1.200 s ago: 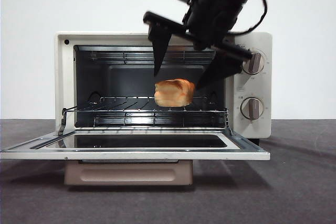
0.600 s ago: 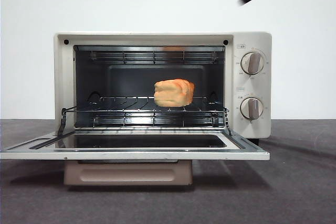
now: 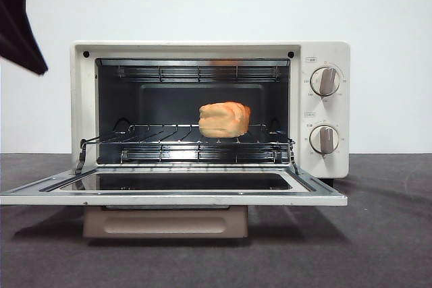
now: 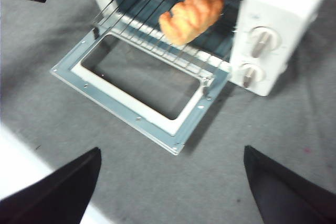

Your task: The left arm flap open the oven, the right arm pick bread and place it into oven, the left arm flap close the oven

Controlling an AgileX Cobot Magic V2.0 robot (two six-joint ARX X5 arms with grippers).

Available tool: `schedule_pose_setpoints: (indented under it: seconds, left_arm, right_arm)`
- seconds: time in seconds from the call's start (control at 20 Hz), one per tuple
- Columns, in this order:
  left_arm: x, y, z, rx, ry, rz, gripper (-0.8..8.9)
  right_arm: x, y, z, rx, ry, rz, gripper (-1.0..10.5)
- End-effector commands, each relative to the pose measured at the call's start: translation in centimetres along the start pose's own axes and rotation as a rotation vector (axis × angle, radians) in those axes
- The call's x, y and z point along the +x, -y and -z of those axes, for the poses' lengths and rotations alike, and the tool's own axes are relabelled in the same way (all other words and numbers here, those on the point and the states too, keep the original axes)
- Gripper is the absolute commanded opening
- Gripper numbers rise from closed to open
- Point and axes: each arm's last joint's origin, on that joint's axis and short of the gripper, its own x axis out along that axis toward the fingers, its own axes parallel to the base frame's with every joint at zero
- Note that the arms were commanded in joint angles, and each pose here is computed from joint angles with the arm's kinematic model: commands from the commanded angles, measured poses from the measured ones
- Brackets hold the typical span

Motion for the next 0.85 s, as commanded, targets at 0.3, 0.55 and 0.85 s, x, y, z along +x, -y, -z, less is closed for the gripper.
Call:
schedule_pose_setpoints:
  seconds: [0.3, 0.55, 0.85]
  left_arm:
    - [4.8, -5.6, 2.6, -0.138, -0.008, 0.002, 0.15]
    - [7.1, -7.9, 6.3, -0.218, -0.044, -0.017, 0.16]
    - [8.0, -8.6, 8.4, -0.27, -0.097, 0.056, 0.16]
  right_arm:
    - [-2.5, 0.3, 0.7, 0.02, 0.084, 0.004, 4.3]
    - [-2.5, 0.3, 0.7, 0.028, 0.085, 0.003, 4.3]
    - [-2.5, 0.3, 0.6, 0.035, 0.089, 0.003, 4.3]
